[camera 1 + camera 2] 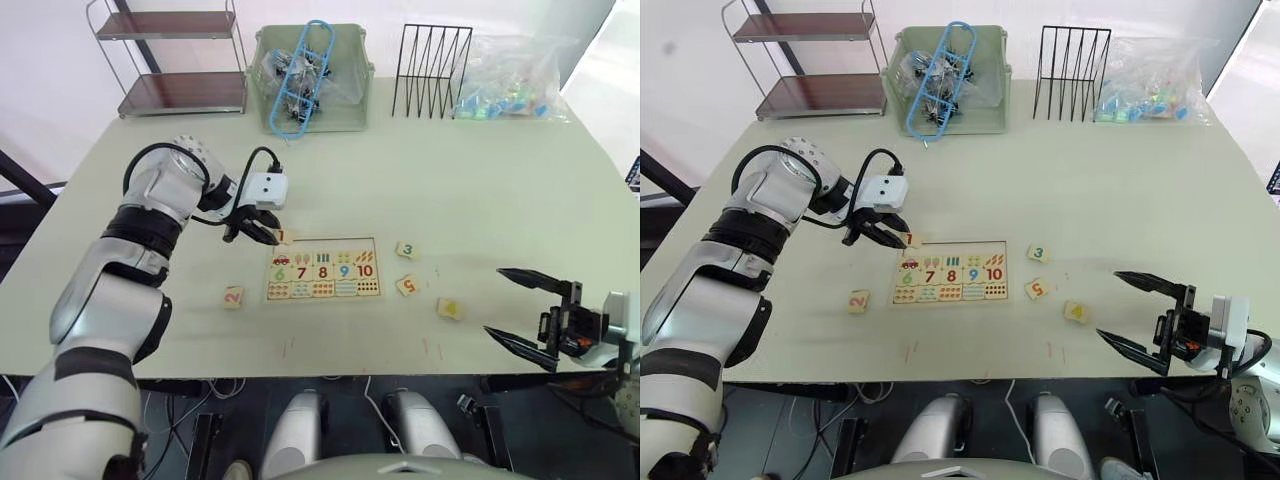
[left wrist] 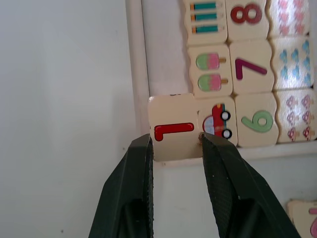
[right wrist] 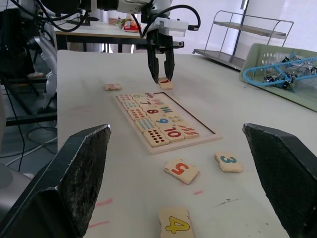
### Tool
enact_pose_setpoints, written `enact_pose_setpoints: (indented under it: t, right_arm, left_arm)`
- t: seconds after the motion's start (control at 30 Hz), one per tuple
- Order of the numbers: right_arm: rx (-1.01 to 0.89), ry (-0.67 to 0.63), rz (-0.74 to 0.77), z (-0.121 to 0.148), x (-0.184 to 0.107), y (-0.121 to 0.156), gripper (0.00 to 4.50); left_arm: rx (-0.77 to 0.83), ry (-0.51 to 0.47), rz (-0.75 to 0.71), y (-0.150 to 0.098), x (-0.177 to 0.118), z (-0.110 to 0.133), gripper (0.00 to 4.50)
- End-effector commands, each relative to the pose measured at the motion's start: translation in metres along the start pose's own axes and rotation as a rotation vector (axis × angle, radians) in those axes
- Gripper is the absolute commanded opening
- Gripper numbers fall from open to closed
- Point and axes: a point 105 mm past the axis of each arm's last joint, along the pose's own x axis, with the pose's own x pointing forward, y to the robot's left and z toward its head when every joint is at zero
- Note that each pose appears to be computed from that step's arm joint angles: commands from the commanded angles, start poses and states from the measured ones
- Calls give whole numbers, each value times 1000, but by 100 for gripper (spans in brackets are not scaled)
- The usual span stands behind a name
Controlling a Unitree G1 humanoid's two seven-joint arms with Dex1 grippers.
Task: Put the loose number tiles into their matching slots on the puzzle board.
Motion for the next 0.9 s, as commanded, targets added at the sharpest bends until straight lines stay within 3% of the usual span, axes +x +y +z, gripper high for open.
enact_pose_setpoints:
  t: [0.03,0.9]
  right_arm:
    - [-29,-17,-4,7,2,3,450]
    - [-34,-4,-30,9,2,12,450]
  left_arm:
    - [23,30,-15,3,-5,3,94]
    - [38,69,-59,5,7,3,94]
